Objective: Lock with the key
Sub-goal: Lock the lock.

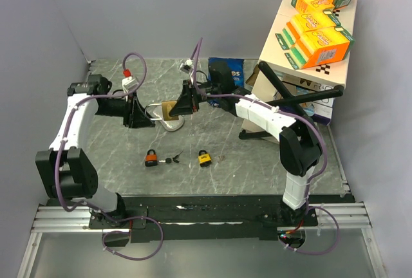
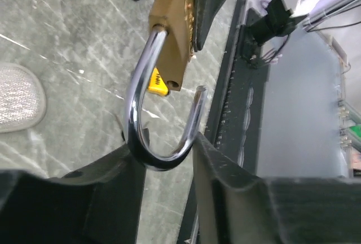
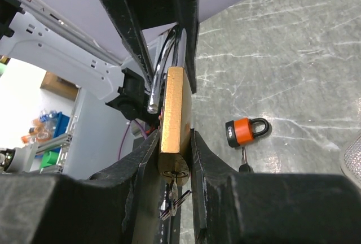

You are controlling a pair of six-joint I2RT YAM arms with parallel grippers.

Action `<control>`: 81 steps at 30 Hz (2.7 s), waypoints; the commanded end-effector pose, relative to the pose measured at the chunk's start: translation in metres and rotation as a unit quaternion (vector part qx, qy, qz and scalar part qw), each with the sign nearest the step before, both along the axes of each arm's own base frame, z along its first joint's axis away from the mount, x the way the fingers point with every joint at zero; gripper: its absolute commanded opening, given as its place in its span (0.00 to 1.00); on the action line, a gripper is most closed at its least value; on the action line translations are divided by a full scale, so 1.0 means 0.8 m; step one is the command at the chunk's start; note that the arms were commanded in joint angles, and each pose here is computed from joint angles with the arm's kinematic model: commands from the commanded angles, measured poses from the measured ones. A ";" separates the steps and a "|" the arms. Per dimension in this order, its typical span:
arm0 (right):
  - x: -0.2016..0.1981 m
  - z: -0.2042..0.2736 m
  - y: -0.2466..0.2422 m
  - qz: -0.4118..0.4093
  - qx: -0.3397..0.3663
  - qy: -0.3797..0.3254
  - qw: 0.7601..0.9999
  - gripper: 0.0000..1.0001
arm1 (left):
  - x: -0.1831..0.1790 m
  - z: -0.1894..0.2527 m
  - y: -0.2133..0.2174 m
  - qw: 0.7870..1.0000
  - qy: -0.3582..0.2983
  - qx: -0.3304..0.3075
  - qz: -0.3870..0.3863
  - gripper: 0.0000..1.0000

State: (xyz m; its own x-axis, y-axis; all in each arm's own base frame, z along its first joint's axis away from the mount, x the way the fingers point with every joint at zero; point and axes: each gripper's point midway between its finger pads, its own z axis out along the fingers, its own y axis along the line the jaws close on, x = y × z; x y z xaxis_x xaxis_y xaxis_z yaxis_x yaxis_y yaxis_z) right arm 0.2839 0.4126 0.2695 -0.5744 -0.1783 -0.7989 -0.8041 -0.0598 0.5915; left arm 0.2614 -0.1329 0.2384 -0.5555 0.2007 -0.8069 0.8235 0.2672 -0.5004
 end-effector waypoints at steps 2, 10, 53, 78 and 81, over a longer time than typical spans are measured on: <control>-0.015 0.066 -0.001 0.035 0.061 -0.063 0.996 0.00 | 0.021 0.006 0.005 0.997 -0.056 0.033 0.042 0.23; -0.017 0.066 -0.002 0.041 0.056 -0.074 0.995 0.00 | 0.007 0.023 0.000 0.994 -0.105 0.018 0.013 0.41; -0.024 0.093 0.004 0.061 0.075 -0.131 0.987 0.00 | -0.018 0.027 -0.027 0.994 -0.093 -0.013 -0.062 0.01; -0.022 0.137 -0.020 0.019 0.085 -0.213 0.973 0.00 | 0.082 0.140 0.054 0.969 -0.200 0.077 0.127 0.96; -0.025 0.148 -0.025 0.008 0.086 -0.224 0.971 0.00 | 0.099 0.181 0.059 0.952 -0.236 0.066 0.182 0.96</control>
State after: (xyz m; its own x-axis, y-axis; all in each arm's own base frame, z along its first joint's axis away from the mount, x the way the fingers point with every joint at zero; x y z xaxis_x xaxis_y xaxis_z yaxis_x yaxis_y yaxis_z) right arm 0.2812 0.4081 0.3011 -0.3661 -0.1688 -0.9151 -0.9165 -0.1052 0.3860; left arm 0.3247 -0.0918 0.3270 -0.2998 0.2405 -0.9232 0.8544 0.4982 -0.1477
